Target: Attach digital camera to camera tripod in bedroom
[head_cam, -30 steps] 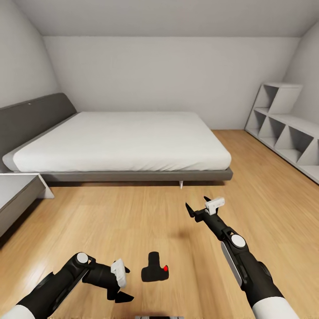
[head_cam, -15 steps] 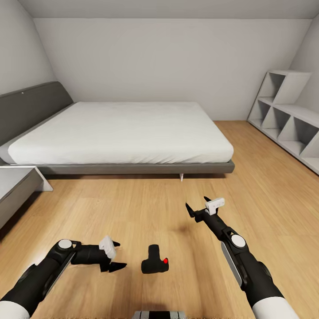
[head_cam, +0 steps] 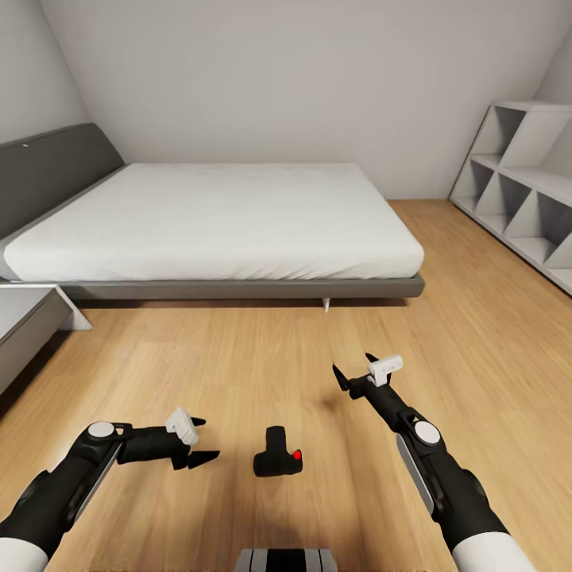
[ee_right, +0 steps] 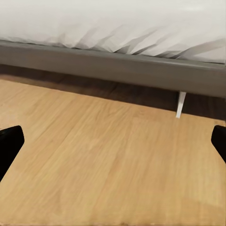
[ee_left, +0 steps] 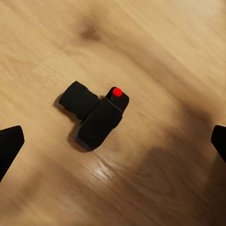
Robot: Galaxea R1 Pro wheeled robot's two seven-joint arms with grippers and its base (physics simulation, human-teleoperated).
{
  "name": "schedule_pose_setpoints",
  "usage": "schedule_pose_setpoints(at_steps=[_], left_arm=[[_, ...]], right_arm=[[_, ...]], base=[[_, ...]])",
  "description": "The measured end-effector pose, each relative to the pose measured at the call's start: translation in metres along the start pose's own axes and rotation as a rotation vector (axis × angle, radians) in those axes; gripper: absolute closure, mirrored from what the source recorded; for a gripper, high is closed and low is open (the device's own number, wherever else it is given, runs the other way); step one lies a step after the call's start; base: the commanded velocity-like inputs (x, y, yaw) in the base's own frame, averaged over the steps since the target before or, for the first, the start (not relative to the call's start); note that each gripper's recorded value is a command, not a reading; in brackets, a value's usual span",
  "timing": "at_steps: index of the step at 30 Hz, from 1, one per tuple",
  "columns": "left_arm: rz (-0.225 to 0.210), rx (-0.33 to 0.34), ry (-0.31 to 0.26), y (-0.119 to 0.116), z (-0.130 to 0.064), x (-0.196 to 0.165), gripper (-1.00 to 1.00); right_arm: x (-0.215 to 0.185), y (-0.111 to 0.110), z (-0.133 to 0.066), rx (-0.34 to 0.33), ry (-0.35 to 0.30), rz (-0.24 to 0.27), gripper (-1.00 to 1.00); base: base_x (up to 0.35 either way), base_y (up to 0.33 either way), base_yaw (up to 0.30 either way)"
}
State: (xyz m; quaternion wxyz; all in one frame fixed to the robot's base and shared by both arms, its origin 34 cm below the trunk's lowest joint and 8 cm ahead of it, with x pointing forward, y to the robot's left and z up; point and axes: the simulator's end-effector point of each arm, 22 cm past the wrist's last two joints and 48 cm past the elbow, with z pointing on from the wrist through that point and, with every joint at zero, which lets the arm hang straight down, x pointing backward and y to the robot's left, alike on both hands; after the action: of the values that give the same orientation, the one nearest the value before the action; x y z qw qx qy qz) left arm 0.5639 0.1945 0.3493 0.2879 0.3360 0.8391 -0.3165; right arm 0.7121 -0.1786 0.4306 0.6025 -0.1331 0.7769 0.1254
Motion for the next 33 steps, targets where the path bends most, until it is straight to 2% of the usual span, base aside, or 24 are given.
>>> schedule_pose_setpoints(at_steps=[8,14,27,30,33], left_arm=[[0.01,-0.015,-0.02,0.013,0.004,-0.011,-1.0],[0.032,-0.037,-0.048,0.036,0.005,-0.043,-1.0],[-0.049,-0.058,-0.039,0.073,0.014,-0.087,-1.0],[-0.058,-0.045,-0.049,0.073,0.023,-0.097,-1.0],[-0.063,-0.005,-0.064,0.06,0.042,-0.107,-1.0]], right_arm=[[0.027,0.0,0.002,-0.002,0.042,0.016,-1.0],[0.044,0.001,0.004,-0.003,0.067,0.025,-1.0],[0.079,0.002,0.006,-0.006,0.117,0.044,-1.0],[0.087,0.002,0.006,-0.007,0.129,0.048,-1.0],[0.095,0.003,0.006,-0.007,0.14,0.053,-1.0]], base=[[0.0,0.0,0.0],[0.0,0.0,0.0],[0.0,0.0,0.0],[0.0,0.0,0.0],[0.0,0.0,0.0]])
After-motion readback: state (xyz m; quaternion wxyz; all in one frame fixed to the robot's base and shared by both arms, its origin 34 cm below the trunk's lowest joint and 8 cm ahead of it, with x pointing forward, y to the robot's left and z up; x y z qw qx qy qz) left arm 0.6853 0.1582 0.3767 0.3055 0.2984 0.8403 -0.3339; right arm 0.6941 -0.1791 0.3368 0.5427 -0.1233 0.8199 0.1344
